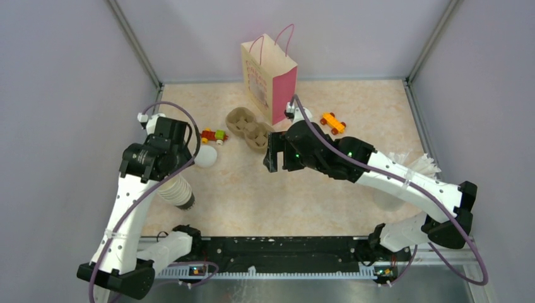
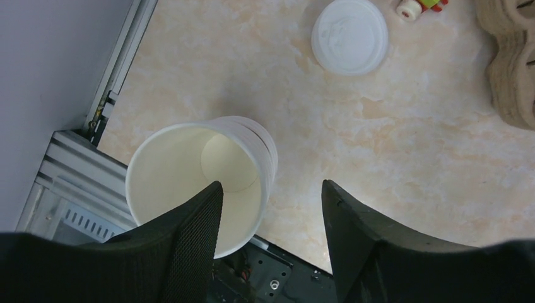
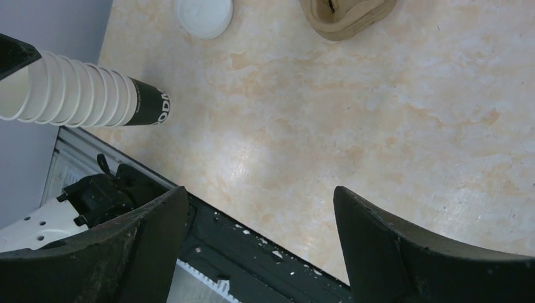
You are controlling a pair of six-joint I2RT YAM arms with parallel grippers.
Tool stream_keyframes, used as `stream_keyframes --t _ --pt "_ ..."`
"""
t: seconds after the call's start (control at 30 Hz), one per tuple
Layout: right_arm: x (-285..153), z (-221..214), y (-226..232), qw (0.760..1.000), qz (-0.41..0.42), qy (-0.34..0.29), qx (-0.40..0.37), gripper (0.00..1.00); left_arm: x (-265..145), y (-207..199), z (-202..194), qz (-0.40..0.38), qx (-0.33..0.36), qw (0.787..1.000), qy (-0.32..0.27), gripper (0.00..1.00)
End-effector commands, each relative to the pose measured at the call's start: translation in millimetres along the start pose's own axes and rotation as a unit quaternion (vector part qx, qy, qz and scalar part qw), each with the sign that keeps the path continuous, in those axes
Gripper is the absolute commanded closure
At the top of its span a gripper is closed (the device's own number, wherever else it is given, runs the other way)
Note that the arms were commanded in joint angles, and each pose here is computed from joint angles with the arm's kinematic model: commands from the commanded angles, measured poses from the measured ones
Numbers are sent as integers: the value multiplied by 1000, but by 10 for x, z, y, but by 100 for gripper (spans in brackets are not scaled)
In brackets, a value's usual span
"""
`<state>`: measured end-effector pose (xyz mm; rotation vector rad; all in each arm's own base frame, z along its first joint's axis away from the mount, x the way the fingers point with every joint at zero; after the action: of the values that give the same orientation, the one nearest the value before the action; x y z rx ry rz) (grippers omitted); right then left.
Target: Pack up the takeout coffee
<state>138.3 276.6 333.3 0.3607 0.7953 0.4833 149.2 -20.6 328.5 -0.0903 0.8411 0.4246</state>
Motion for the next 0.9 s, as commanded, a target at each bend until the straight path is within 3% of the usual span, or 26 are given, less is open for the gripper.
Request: stream_keyframes --t 0.0,0.43,0.87 --pt "-126 111 49 999 18 -30 -15 17 70 33 -64 5 5 1000 -14 38" --pt "-158 16 -71 999 18 -39 19 19 174 29 -120 3 22 999 -29 53" --pt "-162 76 -3 999 17 -36 14 20 193 58 -174 0 28 999 -37 60"
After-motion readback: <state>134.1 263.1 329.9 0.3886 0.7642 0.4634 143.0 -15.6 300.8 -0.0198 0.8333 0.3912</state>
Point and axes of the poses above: each gripper's point midway between its finger pads, its own x axis out along the fingers, its own y axis along the line the jaws close on, z = x × y, the point moved 9 cm from there along -x, back along the fingers, and after that the axes turned 8 degrees about x, right-handed, at the moved point
